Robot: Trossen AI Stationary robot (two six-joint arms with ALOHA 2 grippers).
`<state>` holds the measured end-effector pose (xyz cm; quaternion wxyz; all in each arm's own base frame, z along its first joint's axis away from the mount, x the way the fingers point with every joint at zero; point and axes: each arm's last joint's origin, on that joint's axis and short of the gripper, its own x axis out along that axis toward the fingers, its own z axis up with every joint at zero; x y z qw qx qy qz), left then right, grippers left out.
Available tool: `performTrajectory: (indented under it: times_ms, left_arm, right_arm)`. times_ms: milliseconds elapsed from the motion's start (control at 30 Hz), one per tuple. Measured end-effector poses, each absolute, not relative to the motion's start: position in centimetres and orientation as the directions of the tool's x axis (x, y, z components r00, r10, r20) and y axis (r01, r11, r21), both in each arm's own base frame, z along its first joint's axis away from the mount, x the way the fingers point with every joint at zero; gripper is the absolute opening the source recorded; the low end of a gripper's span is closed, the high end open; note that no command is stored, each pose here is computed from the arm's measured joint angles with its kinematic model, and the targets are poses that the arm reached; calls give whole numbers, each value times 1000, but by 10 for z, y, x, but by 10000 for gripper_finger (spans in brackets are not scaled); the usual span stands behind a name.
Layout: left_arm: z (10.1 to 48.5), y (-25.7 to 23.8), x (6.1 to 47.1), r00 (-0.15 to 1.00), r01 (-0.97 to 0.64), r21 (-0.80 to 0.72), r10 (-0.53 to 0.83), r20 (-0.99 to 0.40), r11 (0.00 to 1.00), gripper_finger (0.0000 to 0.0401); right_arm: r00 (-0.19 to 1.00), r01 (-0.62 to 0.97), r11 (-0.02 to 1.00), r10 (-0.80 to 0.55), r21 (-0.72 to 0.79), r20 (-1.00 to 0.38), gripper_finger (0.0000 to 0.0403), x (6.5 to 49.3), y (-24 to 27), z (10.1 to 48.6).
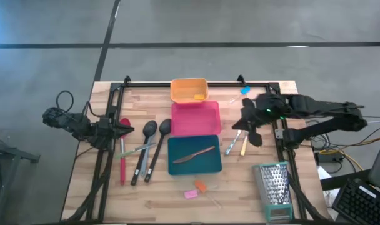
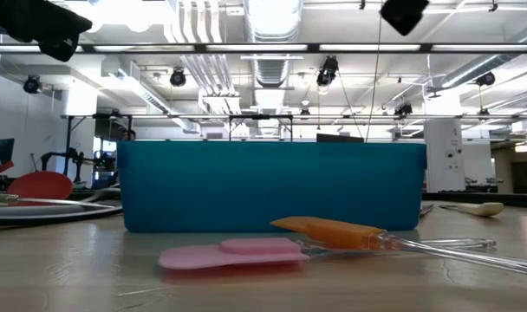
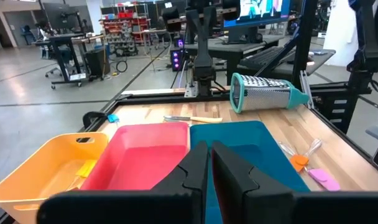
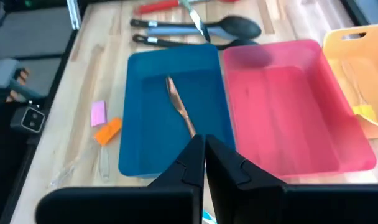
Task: Pick & Place Kitchen Items
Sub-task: Put the light green knife into the blue bin
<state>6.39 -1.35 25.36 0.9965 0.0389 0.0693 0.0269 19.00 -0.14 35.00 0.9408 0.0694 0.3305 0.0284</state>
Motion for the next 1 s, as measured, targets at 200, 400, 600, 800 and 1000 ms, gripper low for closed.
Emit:
performTrajectory:
  times_ms: [200,400,600,800,1000]
  left_arm:
    - [254,-13,64,989,-48,82,59,-137,995,26]
    - [254,-13,64,989,-48,82,59,-137,995,26]
    - [254,-14,64,990,-43,119,59,-132,992,26]
    - [254,-14,64,990,-44,112,59,-132,993,26]
    - [254,-14,64,990,-44,111,59,-131,993,26]
  right_arm:
    - [814,50,993,19,103,-581,8,153,1,329]
    - [822,40,995,16,87,-569,8,129,1,309]
    - [841,-17,1000,16,2,-541,8,113,0,302]
    - [877,-52,997,16,-61,-481,8,96,0,308]
    - [884,-65,996,31,-57,-466,8,74,1,308]
